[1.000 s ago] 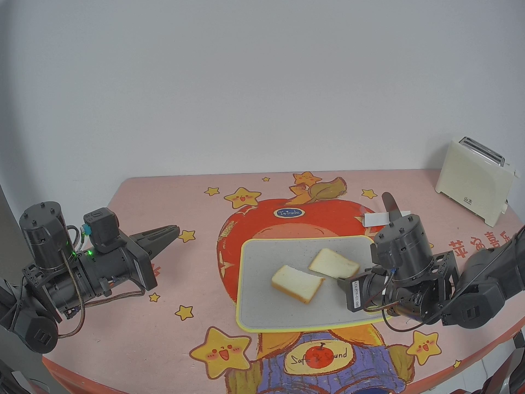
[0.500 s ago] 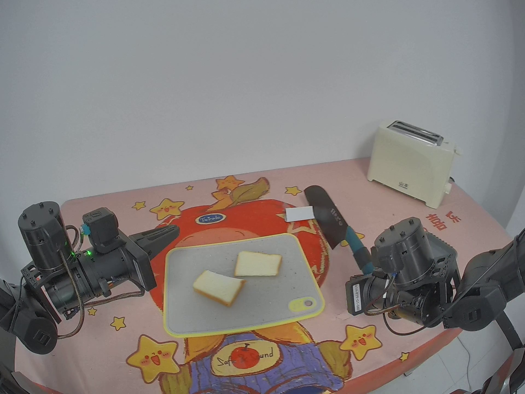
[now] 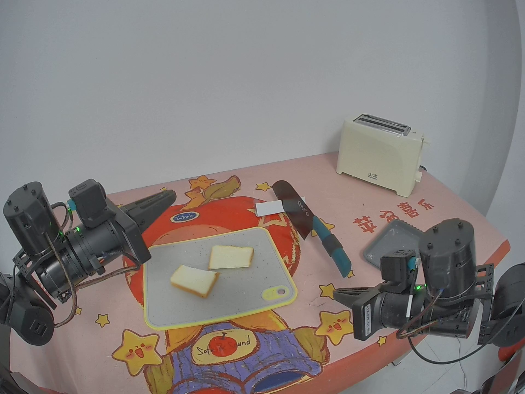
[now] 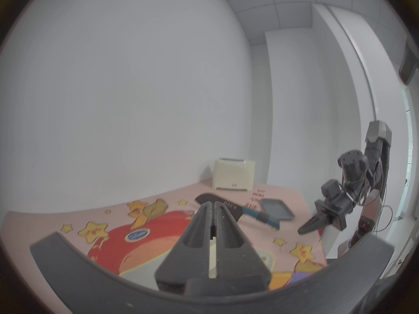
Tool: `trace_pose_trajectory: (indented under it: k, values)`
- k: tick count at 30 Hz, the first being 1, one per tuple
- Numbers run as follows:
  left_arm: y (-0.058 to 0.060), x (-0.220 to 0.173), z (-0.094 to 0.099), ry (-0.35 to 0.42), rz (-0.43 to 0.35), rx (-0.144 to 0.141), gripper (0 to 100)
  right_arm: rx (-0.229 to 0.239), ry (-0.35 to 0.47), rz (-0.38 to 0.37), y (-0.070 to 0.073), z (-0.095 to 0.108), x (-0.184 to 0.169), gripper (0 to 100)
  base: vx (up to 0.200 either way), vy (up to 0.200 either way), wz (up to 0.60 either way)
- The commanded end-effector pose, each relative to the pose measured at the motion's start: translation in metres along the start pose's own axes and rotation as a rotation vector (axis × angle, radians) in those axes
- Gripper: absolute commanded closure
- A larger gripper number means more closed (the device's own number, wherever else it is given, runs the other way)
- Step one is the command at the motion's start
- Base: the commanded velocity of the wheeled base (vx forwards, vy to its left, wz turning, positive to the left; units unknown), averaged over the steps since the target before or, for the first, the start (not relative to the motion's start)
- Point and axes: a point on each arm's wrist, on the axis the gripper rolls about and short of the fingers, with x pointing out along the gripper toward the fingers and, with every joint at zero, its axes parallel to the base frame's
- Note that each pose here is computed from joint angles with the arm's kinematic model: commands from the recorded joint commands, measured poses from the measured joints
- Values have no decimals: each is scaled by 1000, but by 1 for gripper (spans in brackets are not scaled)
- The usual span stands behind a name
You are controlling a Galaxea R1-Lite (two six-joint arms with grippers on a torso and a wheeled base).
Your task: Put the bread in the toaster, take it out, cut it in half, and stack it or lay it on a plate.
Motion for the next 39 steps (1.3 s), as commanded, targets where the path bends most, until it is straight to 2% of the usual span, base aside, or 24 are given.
trace_pose_trajectory:
  k: [1,2,3,9,14,29,35,39]
  values:
    - [-2,-7,10,-37,2,11,100,-44,24,42,-3,-8,-5,100,0,0,0]
    - [-2,-7,9,-35,7,11,100,-69,55,52,-4,-14,-1,100,0,0,0]
    - [-2,-7,8,-32,6,9,100,-73,46,62,-4,-15,0,100,0,0,0]
    - [1,-3,19,-71,11,21,100,-73,-43,93,-2,-19,4,100,0,0,0]
    - [4,-5,21,-79,30,24,100,-75,-60,97,-2,-24,9,100,0,0,0]
    - [4,-8,17,-67,32,21,100,-75,-96,84,-1,-18,8,100,0,0,0]
    - [3,-8,16,-64,26,20,100,-81,-78,80,0,-19,17,100,0,0,0]
    - [3,-8,16,-63,25,20,100,-75,-129,82,2,-17,23,100,0,0,0]
